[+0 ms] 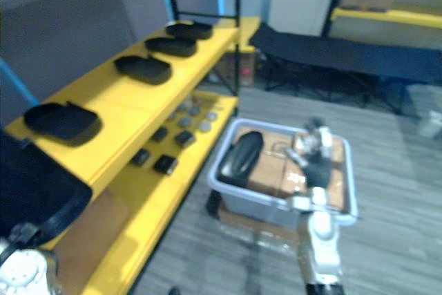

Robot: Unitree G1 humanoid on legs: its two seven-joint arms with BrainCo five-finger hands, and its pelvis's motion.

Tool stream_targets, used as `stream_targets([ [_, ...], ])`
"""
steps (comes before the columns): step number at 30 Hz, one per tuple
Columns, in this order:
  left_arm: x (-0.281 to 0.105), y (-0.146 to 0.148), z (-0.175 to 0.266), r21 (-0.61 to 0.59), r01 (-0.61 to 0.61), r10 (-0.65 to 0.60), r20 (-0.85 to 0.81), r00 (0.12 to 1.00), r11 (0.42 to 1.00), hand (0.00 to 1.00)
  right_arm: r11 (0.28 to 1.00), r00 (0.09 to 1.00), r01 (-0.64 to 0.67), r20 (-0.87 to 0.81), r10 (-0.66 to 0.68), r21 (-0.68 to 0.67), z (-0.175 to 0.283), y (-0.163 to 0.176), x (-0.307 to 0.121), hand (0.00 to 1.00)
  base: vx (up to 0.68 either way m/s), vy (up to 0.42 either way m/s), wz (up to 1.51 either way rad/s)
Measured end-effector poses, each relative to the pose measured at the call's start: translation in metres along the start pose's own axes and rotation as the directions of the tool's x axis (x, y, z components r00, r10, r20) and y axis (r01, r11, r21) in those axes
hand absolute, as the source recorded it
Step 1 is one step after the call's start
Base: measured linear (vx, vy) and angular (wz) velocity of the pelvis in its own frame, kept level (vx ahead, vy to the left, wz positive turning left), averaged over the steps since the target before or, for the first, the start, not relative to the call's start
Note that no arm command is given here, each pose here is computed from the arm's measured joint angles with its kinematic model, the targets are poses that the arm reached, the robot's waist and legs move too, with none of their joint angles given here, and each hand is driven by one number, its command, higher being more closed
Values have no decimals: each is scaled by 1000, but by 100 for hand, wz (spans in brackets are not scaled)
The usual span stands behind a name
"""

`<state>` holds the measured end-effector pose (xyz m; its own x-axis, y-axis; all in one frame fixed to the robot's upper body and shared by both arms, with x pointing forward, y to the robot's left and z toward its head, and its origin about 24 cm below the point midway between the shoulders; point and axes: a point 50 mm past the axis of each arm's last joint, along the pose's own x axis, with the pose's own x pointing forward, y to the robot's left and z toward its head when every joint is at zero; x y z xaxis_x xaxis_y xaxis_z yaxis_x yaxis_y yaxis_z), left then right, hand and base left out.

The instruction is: Walk over and take plastic housings, then place them on the shelf

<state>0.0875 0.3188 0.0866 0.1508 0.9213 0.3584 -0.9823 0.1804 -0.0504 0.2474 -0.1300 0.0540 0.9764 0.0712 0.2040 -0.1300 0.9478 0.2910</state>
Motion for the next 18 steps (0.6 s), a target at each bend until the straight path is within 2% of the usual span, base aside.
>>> stream_targets([
  [3, -6, 27, -7, 41, -76, 78, -59, 995, 996, 100, 997, 995, -81, -61, 82, 17, -14, 24, 0, 0, 44, 6, 94],
  [5, -6, 30, -6, 29, -74, 76, -64, 995, 997, 100, 997, 995, -81, -55, 81, 1, -13, 24, 1, 0, 84, -27, 157],
  [7, -5, 12, 0, -44, 26, -28, -47, 998, 999, 100, 998, 999, -1, -37, -1, -56, -8, 8, 3, 0, 25, -15, 220],
  [9, -4, 11, 1, -77, 52, -56, -56, 997, 996, 100, 996, 999, 18, -30, -21, -88, -6, 4, 4, 0, -19, 29, 97],
  [15, -7, 4, 0, -123, 106, -116, -70, 991, 987, 100, 991, 999, -38, -38, 33, -126, -6, 6, 3, 0, -17, 4, 29],
  [18, -4, -16, 10, -197, 229, -234, -5, 972, 953, 100, 989, 999, -28, -50, 21, -145, -7, 1, -2, 0, 1, -44, 73],
])
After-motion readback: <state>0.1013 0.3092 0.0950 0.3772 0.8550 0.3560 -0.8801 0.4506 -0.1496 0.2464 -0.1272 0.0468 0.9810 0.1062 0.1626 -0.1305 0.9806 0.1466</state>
